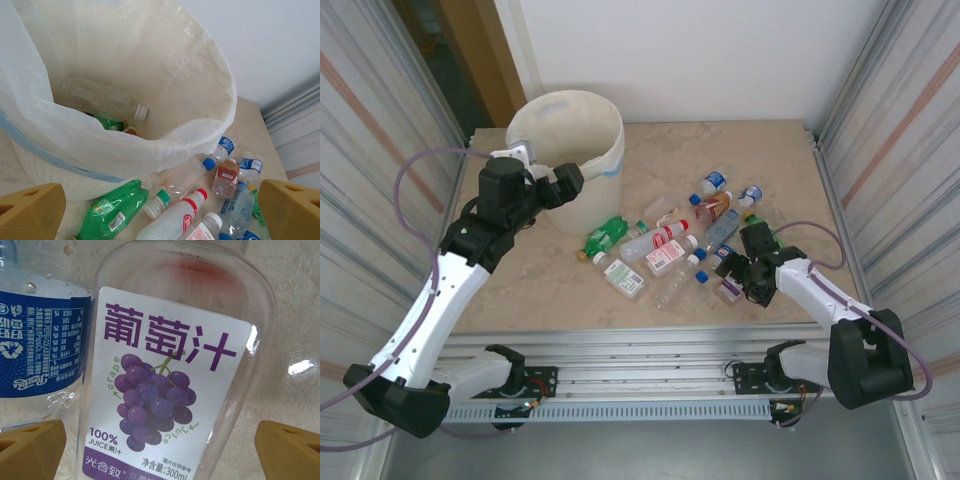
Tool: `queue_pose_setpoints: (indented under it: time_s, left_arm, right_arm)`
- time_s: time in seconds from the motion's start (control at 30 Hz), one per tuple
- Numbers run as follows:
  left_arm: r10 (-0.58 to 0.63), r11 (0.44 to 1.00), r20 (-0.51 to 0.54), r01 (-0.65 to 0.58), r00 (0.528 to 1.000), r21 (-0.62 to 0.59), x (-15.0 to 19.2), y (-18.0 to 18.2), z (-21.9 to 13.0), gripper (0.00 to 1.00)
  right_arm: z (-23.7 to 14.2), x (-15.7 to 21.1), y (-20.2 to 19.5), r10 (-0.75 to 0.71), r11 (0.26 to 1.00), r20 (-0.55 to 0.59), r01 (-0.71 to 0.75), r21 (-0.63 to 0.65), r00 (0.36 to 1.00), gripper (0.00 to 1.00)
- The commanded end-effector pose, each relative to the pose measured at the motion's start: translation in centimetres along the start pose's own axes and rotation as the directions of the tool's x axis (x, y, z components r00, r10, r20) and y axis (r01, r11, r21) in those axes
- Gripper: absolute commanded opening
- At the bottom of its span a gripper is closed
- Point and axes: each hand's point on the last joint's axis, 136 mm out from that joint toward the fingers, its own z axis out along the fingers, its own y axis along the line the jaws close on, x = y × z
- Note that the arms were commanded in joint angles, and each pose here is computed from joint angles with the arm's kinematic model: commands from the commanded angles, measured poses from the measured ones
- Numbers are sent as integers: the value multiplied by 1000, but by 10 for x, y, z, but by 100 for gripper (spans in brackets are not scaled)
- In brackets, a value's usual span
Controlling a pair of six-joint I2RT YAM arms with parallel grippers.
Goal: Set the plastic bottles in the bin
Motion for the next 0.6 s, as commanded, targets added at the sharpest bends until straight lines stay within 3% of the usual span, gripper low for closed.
queue_pose_setpoints:
  time_s: [0.0,0.33,0.57]
  left_arm:
    - [-10,1000,12,10,1000,14,-1,-3,0,99]
    - [-11,1000,17,11,1000,20,-3,-4,0,99]
    - [-10,1000,18,10,1000,24,-5,-6,0,99]
  right_arm:
    - [6,4,-9,20,999,-6,-20,38,1000,94]
    - [6,3,-20,34,997,-9,-34,72,999,85]
    - [13,4,-21,27,996,-34,-24,87,999,84]
